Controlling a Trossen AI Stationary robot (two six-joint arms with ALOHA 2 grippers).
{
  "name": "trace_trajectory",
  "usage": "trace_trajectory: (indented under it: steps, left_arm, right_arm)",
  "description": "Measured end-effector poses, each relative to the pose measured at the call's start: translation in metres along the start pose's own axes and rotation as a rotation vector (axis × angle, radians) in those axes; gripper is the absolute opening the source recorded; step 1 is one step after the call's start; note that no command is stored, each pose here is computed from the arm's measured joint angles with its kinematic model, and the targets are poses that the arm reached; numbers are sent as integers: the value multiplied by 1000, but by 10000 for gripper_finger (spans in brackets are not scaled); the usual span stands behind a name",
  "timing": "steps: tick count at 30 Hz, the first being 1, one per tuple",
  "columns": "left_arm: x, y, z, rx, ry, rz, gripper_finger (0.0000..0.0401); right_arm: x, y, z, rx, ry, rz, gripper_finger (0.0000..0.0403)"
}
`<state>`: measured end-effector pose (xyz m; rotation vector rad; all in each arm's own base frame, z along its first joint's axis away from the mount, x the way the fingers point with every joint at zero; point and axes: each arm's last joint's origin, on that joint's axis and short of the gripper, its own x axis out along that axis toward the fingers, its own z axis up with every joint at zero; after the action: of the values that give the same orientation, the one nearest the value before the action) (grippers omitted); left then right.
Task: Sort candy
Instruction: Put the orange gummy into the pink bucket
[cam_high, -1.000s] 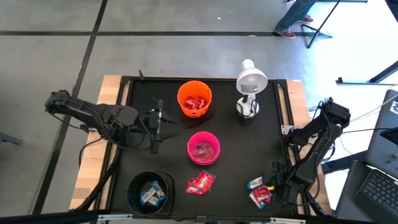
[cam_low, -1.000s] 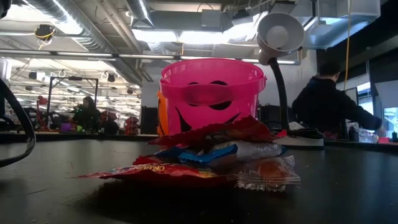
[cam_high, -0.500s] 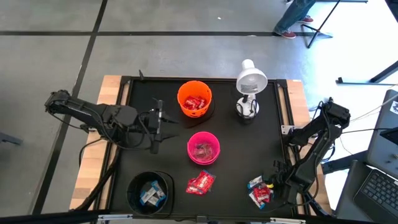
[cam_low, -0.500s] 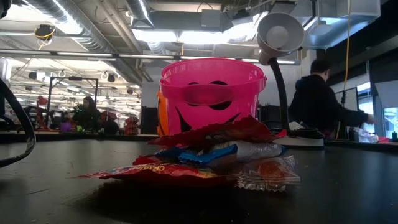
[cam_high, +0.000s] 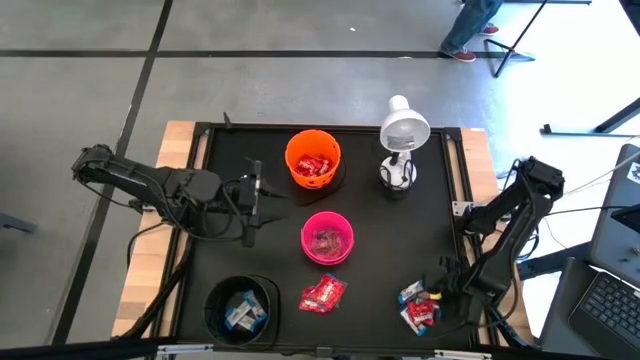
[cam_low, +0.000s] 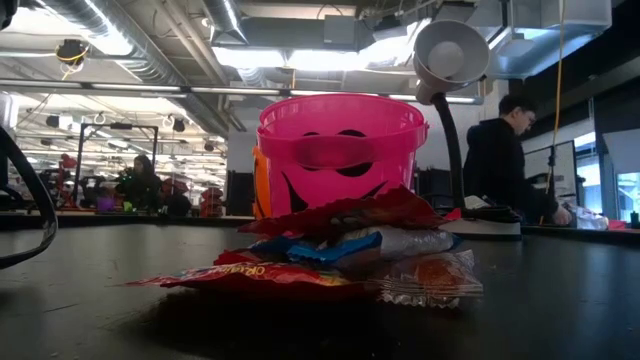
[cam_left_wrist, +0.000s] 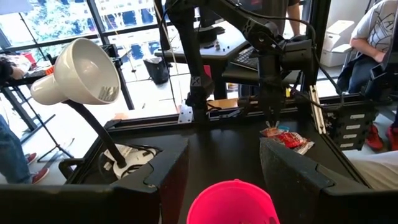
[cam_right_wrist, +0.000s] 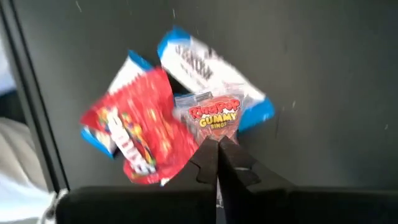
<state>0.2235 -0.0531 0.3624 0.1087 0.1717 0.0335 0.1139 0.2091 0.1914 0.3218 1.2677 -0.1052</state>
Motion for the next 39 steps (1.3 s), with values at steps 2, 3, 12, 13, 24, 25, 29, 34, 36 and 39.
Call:
trace_trajectory:
  steps: [2,3,12,13,24,25,29,34,36,39]
  left_arm:
    - [0,0,1,-2,-5,0,186]
    - [0,0,1,-2,-5,1,186]
    - [0,1,2,-9,-14,19,186]
    - [0,1,2,-10,-18,19,186]
    - [0,1,3,-16,-31,20,186]
    - [0,1,3,-16,-31,20,186]
    - [0,1,3,-16,-31,20,186]
    - [0,1,3,-15,-31,21,186]
    - [0,1,3,-15,-31,21,186]
    - [0,1,3,-15,-31,21,186]
  right_arm:
    - [-5,-2,3,7,-60,9,1]
    - [-7,-3,6,14,-98,10,1]
    - [-24,-15,63,35,-502,-3,1]
    - [-23,-17,73,30,-528,-12,0]
    - [-34,-45,172,-121,-809,62,0]
    - [-33,-49,177,-116,-813,60,0]
    - [-29,-63,193,-102,-819,60,0]
    - [-22,-71,207,-96,-823,103,4]
    - [-19,-72,210,-98,-831,102,14]
    - [-18,-71,210,-121,-822,109,45]
